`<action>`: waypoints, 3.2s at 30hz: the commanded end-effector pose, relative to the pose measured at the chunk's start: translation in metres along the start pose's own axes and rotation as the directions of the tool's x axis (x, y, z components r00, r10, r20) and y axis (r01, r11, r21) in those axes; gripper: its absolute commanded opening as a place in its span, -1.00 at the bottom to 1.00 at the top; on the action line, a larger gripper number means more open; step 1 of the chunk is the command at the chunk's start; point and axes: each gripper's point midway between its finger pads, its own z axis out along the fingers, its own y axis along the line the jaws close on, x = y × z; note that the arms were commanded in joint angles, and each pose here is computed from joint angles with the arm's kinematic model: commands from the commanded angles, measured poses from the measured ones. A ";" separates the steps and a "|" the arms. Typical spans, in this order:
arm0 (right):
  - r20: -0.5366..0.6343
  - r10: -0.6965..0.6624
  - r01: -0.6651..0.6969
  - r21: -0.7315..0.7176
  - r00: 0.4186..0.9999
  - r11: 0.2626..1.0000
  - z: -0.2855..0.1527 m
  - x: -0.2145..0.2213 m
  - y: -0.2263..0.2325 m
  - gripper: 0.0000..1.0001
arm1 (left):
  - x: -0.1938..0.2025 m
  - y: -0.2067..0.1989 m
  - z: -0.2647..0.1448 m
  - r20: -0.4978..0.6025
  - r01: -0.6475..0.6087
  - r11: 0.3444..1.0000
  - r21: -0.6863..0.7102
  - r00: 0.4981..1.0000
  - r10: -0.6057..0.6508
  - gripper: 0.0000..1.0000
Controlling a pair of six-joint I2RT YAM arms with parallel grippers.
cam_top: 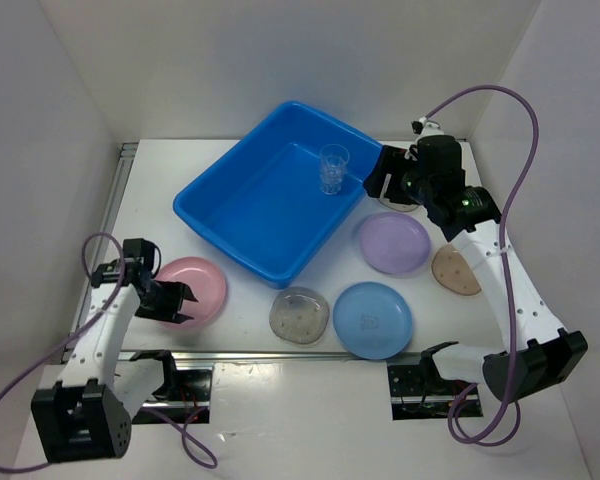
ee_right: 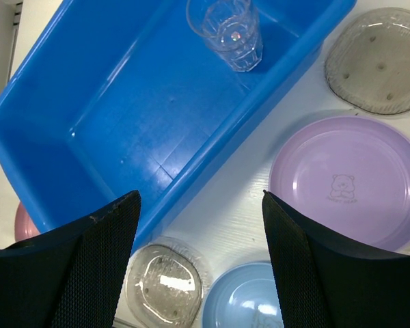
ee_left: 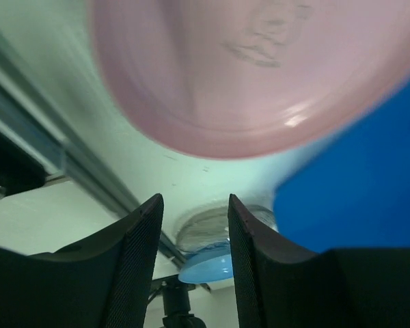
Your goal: Place the mixed dishes into the plastic bin
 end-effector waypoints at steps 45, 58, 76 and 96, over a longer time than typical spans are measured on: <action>0.071 -0.021 0.025 -0.055 0.997 0.998 -0.017 -0.017 0.015 0.54 | 0.002 0.006 0.088 0.087 -0.001 0.955 -0.298 0.996 0.028 -0.37; 0.090 -0.025 0.034 -0.103 0.996 0.994 -0.024 -0.018 0.025 0.54 | 0.000 -0.019 0.050 0.140 0.083 0.987 -0.141 0.988 -0.063 -1.00; 0.102 -0.036 0.050 -0.144 0.994 0.988 -0.033 -0.016 0.037 0.54 | -0.081 -0.080 -0.060 0.415 0.161 0.980 0.118 0.889 -0.196 -1.00; 0.109 -0.035 0.051 -0.145 0.993 0.988 -0.034 -0.019 0.038 0.54 | -0.071 -0.233 -0.156 0.327 -0.119 0.821 0.558 0.941 -0.086 -1.00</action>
